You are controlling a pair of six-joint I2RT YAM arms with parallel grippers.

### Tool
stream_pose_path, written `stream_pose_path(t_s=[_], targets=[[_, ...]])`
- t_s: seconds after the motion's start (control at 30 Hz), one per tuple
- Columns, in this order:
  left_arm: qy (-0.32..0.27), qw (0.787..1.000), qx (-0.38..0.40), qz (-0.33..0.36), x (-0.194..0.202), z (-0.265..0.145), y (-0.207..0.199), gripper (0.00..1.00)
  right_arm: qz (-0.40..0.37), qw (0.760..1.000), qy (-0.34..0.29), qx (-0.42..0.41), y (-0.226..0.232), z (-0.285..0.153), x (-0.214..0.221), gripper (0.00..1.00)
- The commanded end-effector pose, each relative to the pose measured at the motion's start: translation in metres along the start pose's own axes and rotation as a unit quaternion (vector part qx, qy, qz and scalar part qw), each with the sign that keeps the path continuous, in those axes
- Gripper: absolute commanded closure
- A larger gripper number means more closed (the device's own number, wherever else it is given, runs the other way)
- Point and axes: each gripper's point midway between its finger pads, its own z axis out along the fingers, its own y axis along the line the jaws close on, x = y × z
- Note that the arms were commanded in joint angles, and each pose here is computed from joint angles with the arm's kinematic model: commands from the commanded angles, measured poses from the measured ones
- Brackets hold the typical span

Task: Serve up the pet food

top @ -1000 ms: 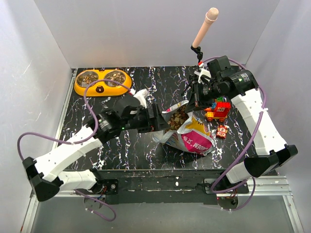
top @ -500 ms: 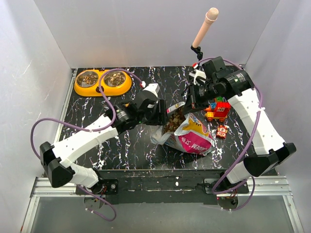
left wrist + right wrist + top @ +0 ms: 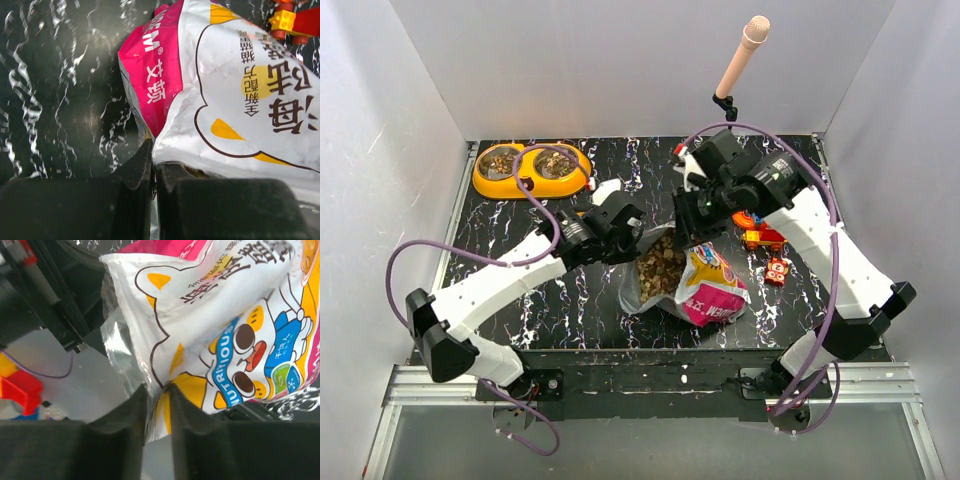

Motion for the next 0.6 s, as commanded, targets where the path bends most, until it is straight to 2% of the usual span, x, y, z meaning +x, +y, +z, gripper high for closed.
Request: stream_pose_path(t_s=[0.0,0.1,0.17,0.33,0.5,0.57], targets=[[-0.085,0.983,-0.015,-0.163,-0.042,-0.066,0.024,1.0,-0.017,0.998,-0.065,0.02,0.025,-0.008,-0.001,0.57],[-0.082,0.968,-0.005,-0.239,-0.042,-0.078,0.025,1.0,-0.015,0.995,-0.082,0.051,0.024,0.0,0.007,0.35],[-0.088,0.957,0.009,-0.276,-0.047,-0.086,0.022,1.0,-0.018,0.994,-0.09,0.065,0.02,0.004,0.013,0.3],[-0.105,0.93,0.017,-0.351,-0.064,-0.103,0.019,1.0,-0.019,0.987,-0.076,0.143,-0.014,0.007,0.031,0.31],[-0.143,0.903,-0.012,-0.405,-0.084,-0.109,0.026,1.0,-0.049,0.986,-0.057,0.152,-0.015,0.016,0.048,0.38],[-0.187,0.899,-0.015,-0.396,-0.106,-0.114,0.027,1.0,-0.061,0.981,-0.046,0.176,-0.027,0.017,0.057,0.48]])
